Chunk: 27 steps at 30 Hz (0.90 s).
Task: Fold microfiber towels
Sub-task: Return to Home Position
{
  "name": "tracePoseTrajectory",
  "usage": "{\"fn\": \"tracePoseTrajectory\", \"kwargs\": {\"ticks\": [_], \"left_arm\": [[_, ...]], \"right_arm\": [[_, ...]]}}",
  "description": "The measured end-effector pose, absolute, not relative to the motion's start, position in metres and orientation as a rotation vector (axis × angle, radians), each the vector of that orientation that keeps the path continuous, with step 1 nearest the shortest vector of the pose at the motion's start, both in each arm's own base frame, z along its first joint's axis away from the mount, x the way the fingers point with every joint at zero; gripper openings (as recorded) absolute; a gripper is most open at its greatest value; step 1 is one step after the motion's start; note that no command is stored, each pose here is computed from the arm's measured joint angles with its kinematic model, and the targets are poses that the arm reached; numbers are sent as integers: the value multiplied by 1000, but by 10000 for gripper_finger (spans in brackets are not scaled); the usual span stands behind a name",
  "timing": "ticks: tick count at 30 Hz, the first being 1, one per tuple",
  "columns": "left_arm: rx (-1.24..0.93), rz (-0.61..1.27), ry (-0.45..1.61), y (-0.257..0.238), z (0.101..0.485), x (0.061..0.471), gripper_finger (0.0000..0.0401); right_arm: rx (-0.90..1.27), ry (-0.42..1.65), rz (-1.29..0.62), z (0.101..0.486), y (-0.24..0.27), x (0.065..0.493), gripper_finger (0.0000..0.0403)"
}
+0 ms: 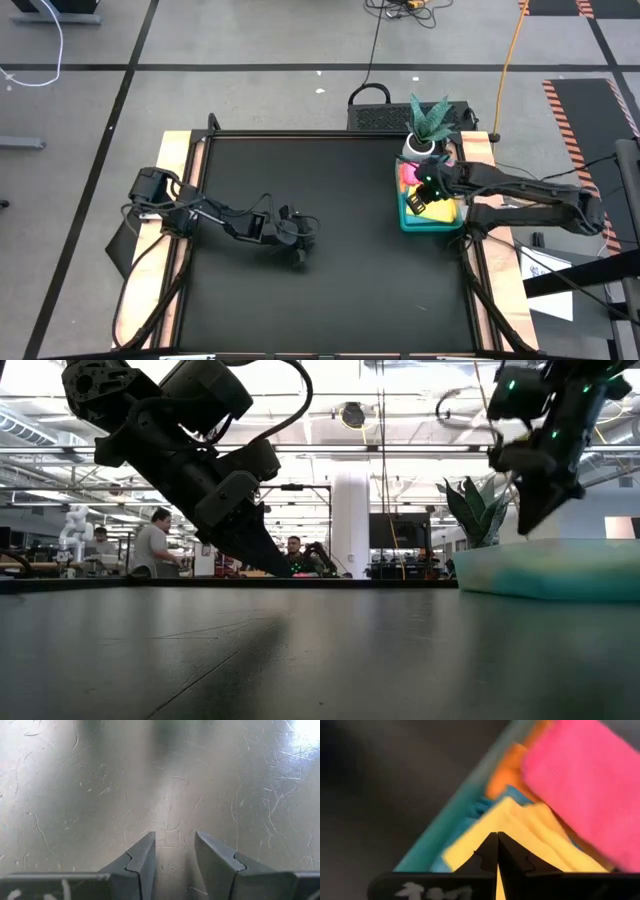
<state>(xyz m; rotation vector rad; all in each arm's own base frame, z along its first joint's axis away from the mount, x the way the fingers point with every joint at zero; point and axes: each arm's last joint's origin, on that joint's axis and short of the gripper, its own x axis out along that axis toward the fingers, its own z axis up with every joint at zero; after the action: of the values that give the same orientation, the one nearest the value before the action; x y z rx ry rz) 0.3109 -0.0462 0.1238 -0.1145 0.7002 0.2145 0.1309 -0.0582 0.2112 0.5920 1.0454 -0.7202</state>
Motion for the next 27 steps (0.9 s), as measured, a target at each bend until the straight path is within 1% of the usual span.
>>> {"fn": "tracePoseTrajectory", "kwargs": {"ticks": [3, 5, 7, 11, 13, 16, 19, 22, 27], "left_arm": [[-116, 214, 696, -46, 126, 310, 134], [-103, 200, 671, -47, 136, 309, 118], [-79, 177, 625, -49, 154, 305, 93], [-53, 145, 545, -49, 194, 289, 25], [-53, 134, 484, -49, 216, 278, 8], [-36, 165, 441, -50, 238, 257, 10], [-26, 193, 402, -51, 251, 233, 5], [-37, 190, 359, -50, 254, 211, 6], [-73, 168, 300, -44, 244, 176, 4]], "right_arm": [[529, 951, -617, 221, -48, 130, 0], [494, 877, -489, 224, -38, 131, 0], [468, 779, -346, 226, -28, 134, 0], [383, 539, -91, 223, -6, 139, 0], [339, 440, 29, 217, 5, 140, 0], [309, 309, 156, 205, 19, 140, 0], [303, 250, 236, 190, 29, 137, 0], [295, 238, 287, 182, 35, 134, 0], [254, 224, 321, 178, 38, 129, 0]]}}
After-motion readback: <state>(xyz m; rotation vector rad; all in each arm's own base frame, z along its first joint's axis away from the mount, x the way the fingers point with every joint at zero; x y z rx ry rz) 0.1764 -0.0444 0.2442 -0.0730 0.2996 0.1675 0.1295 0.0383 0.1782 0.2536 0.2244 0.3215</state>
